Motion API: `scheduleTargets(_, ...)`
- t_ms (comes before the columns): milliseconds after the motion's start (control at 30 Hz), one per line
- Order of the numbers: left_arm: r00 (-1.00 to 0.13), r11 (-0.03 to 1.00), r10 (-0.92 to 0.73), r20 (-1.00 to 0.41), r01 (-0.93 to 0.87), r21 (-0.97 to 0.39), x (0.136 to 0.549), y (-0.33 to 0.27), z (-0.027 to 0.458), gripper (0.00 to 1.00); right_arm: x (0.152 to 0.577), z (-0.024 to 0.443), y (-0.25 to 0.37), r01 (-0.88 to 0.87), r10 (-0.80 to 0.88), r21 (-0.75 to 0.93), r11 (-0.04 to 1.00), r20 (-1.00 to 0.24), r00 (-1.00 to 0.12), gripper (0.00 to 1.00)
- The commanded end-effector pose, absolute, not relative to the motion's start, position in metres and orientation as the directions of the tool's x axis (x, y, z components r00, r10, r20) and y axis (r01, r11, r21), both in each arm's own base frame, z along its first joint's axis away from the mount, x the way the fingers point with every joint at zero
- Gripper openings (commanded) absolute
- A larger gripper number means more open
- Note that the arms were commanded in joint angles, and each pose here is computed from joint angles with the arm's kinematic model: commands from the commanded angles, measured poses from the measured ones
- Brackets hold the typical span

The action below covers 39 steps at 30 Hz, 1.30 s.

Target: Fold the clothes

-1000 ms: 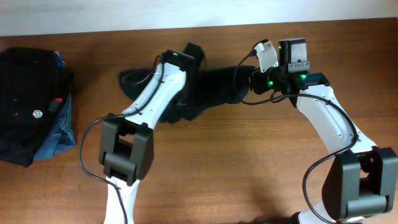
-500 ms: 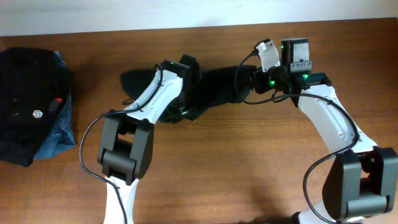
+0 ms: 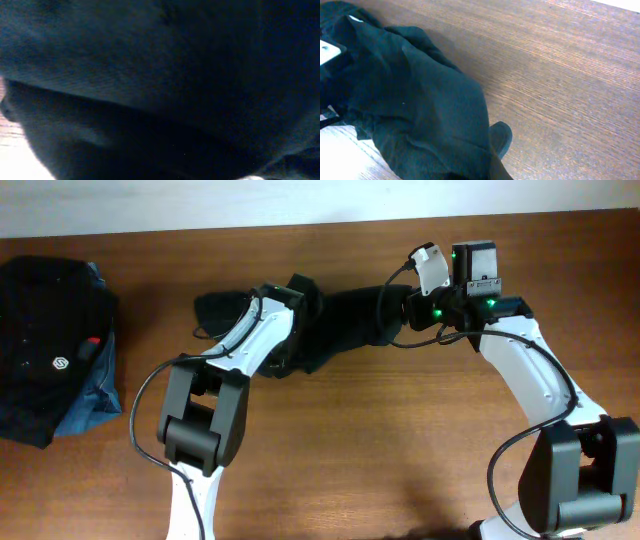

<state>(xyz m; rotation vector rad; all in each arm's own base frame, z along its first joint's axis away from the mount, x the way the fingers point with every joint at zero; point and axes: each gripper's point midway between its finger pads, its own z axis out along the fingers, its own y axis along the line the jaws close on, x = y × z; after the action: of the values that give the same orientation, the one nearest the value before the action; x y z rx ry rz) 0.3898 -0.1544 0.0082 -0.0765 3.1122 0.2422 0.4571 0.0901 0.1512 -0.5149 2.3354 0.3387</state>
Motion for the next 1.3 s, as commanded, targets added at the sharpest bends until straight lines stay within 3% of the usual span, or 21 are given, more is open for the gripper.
scheduleTargets(0,-0.999,0.982,0.035,0.024,0.039,0.186,0.382,-0.151,0.000,0.29,0.461,0.172,0.089,-0.455,-0.250,0.094,0.885,-0.729,-0.638,0.04)
scheduleTargets(233,-0.989,0.966,0.140,0.049,0.147,0.211,0.375,-0.156,0.001,0.25,0.462,0.171,0.089,-0.455,-0.250,0.095,0.885,-0.728,-0.639,0.04)
scheduleTargets(533,-0.973,0.946,0.229,-0.003,0.222,0.238,0.387,-0.161,-0.004,0.27,0.461,0.171,0.089,-0.455,-0.250,0.095,0.885,-0.727,-0.640,0.04)
scheduleTargets(700,-0.971,0.942,0.239,0.012,0.235,0.241,0.378,-0.157,-0.021,0.32,0.461,0.171,0.089,-0.455,-0.250,0.095,0.885,-0.727,-0.639,0.04)
scheduleTargets(833,-0.969,0.939,0.244,0.033,0.244,0.242,0.371,-0.154,-0.029,0.50,0.461,0.171,0.089,-0.455,-0.250,0.095,0.885,-0.728,-0.639,0.04)
scheduleTargets(900,-0.969,0.940,0.243,0.035,0.245,0.238,0.370,-0.155,-0.029,0.52,0.462,0.171,0.089,-0.455,-0.250,0.094,0.886,-0.728,-0.638,0.04)
scheduleTargets(1000,-0.967,0.944,0.252,0.049,0.256,0.210,0.367,-0.159,-0.030,0.18,0.462,0.171,0.089,-0.455,-0.250,0.095,0.886,-0.727,-0.639,0.04)
scheduleTargets(1067,-0.964,0.944,0.261,0.056,0.267,0.191,0.365,-0.161,-0.030,0.04,0.461,0.171,0.089,-0.455,-0.250,0.094,0.886,-0.728,-0.639,0.04)
scheduleTargets(1100,-0.964,0.944,0.261,0.056,0.267,0.192,0.365,-0.161,-0.030,0.01,0.461,0.171,0.089,-0.455,-0.250,0.095,0.886,-0.727,-0.639,0.04)
scheduleTargets(1267,-0.964,0.944,0.262,0.052,0.267,0.195,0.366,-0.161,-0.029,0.01,0.461,0.171,0.089,-0.455,-0.250,0.095,0.886,-0.727,-0.639,0.04)
